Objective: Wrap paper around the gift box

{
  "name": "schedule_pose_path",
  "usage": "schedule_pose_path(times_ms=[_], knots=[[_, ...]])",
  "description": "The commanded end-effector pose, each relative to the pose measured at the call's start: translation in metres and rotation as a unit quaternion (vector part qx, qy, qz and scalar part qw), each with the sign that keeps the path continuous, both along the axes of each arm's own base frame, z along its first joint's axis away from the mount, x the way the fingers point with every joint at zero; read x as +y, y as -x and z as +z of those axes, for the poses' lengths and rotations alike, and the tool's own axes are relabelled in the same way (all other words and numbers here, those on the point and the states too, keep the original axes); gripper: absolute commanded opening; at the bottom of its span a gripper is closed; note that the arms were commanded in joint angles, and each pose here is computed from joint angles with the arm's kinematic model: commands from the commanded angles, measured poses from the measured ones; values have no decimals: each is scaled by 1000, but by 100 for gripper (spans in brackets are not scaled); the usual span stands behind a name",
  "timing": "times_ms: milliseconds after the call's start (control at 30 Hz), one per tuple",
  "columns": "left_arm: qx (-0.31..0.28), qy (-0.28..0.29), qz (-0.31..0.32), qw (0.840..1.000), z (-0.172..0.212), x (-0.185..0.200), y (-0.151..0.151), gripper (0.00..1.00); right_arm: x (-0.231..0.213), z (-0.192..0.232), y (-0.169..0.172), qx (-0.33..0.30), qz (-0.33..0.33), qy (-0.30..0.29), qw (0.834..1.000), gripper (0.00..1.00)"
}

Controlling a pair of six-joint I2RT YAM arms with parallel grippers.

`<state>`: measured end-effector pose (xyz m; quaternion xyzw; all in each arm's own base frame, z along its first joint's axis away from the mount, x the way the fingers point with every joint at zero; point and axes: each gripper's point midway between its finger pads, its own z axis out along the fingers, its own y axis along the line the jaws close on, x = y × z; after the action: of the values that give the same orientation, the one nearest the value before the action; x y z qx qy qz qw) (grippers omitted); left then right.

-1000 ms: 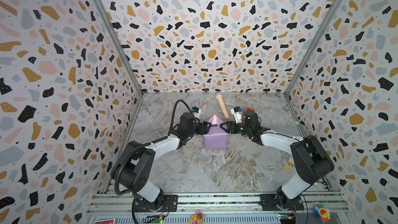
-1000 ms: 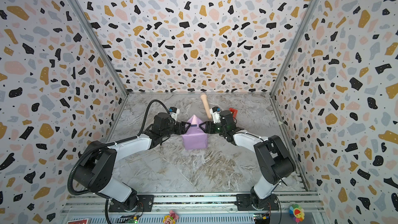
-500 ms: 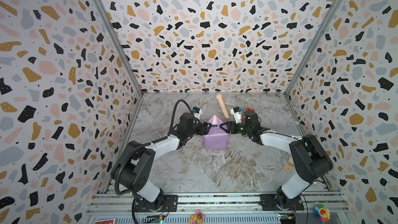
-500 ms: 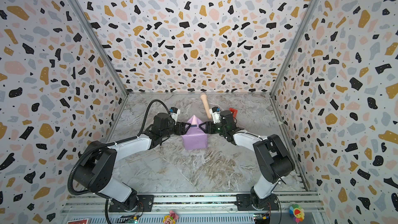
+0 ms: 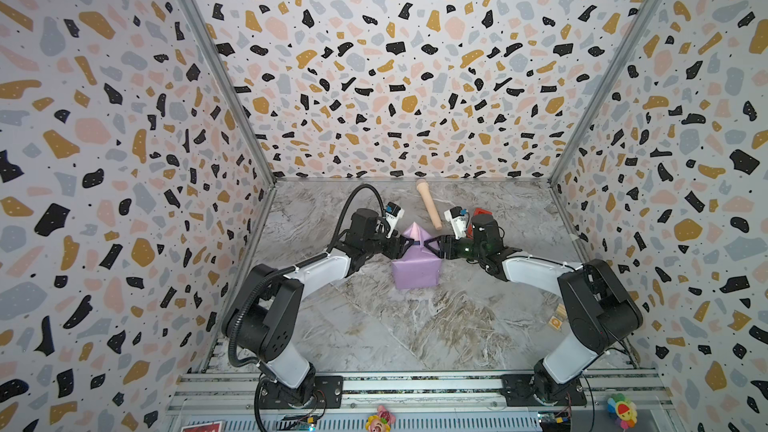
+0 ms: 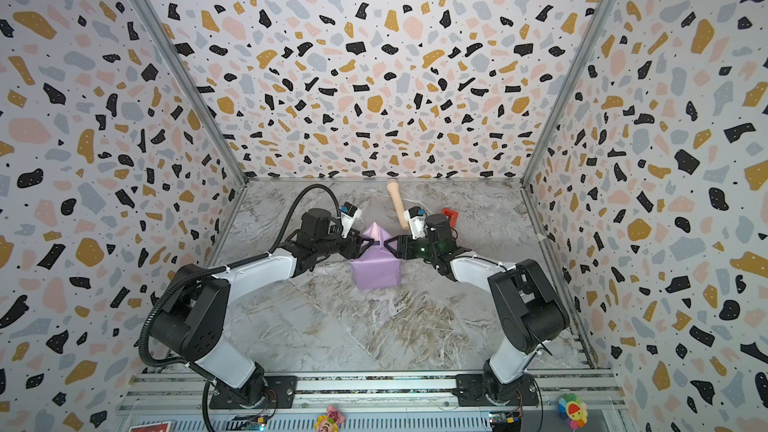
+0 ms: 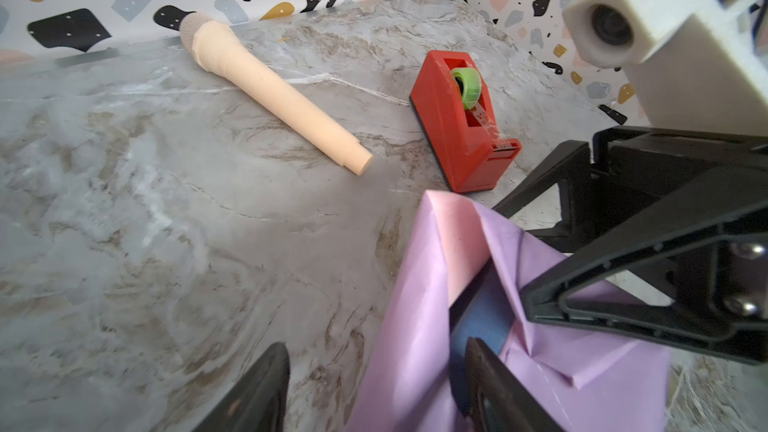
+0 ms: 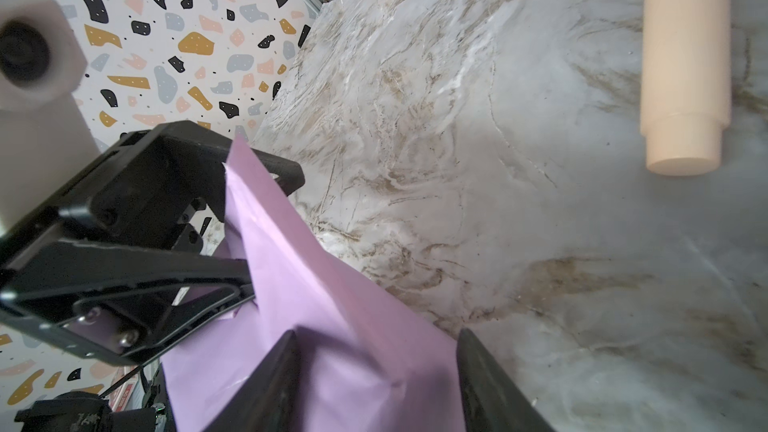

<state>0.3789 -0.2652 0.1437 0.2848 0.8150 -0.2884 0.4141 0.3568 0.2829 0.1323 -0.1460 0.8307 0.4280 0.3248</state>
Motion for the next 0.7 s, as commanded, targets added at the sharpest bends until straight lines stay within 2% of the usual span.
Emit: schedule_pose_path(times_ms=[0,133,333,500,567,667], knots=[[-21,9,-37,999,17,-5,1,70,-7,-31,15,44,7,35,998,60],[-37,40,-16,998,41,3,4,76,-8,-33,16,46,7,37,998,59],[-80,94,74,990,81,36,6,79,-8,-35,17,47,7,39,998,59],[-69,92,205,972,72,84,12,77,-8,-34,16,45,6,38,998,59],[-59,77,207,973,63,87,15,77,-8,-35,16,44,6,38,998,59],[-41,47,166,984,49,75,16,76,-8,-34,16,43,5,38,998,59]])
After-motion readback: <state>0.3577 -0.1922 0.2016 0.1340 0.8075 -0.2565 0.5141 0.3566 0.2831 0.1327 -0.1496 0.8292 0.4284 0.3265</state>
